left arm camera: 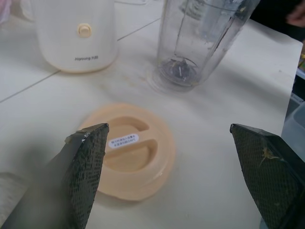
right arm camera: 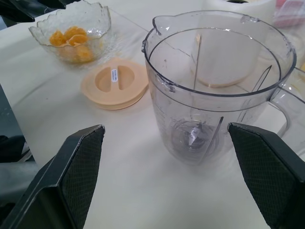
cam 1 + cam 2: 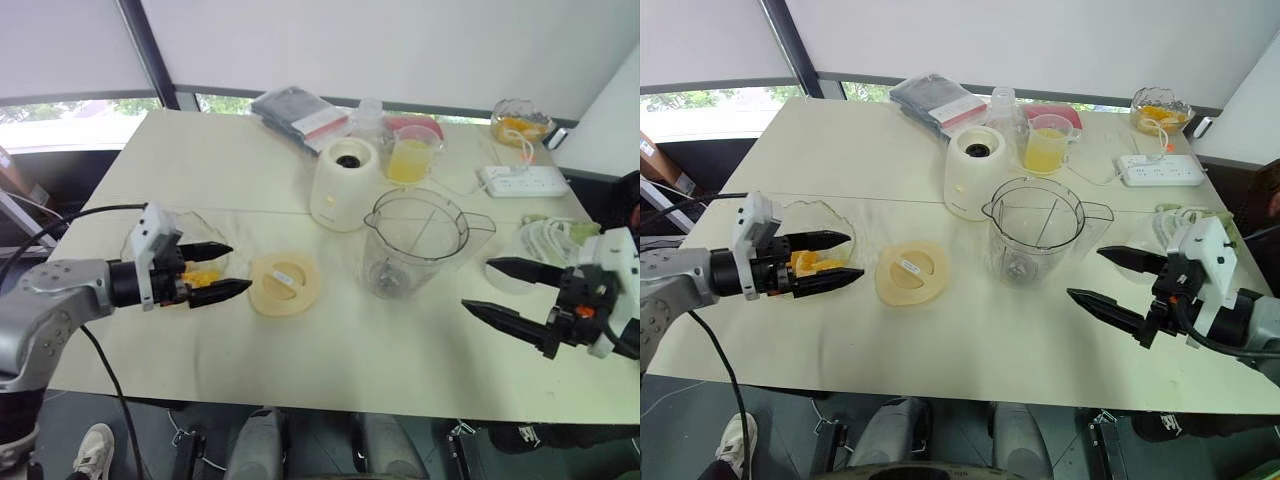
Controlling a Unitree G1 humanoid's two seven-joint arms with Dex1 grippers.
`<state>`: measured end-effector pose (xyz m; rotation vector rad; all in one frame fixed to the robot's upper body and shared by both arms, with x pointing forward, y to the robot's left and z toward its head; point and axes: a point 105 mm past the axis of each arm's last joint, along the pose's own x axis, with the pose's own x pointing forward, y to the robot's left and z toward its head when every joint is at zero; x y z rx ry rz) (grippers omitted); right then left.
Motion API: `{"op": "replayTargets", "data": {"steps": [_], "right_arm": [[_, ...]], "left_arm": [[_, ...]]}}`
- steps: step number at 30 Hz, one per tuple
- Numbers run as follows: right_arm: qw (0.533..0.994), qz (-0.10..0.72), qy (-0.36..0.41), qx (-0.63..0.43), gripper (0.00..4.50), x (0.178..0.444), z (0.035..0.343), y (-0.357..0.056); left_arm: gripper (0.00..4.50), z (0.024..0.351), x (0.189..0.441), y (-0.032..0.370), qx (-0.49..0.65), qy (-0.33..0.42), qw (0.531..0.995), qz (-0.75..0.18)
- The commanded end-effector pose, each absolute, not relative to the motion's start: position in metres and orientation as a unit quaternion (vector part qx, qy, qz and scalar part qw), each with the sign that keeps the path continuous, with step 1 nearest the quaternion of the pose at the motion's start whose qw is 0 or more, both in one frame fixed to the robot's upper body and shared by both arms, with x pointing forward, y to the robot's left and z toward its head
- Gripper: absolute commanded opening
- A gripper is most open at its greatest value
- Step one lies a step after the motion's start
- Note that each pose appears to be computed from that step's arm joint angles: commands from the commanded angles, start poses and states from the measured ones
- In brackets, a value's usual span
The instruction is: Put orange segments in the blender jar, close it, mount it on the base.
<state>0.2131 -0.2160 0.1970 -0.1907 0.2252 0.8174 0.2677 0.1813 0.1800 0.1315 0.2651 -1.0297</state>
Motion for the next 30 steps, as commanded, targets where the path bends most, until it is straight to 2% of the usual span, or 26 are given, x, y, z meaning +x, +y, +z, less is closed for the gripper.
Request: {"op": "replayTargets", "data": {"steps": [1,30], "right_arm": [[0.907,0.399,0.091,-0.099,4.35,0.2134,0.2018,-0.2141],[0.915,0.387,0.076,-0.089,4.35,0.2116,0.1965,-0.2088]], "left_arm": [[4.25,0.1915,0.269,0.1848,0.086,0.108,0.862,-0.488],[4.25,0.1956,0.2756,0.1815,0.096,0.108,0.857,-0.494]]}}
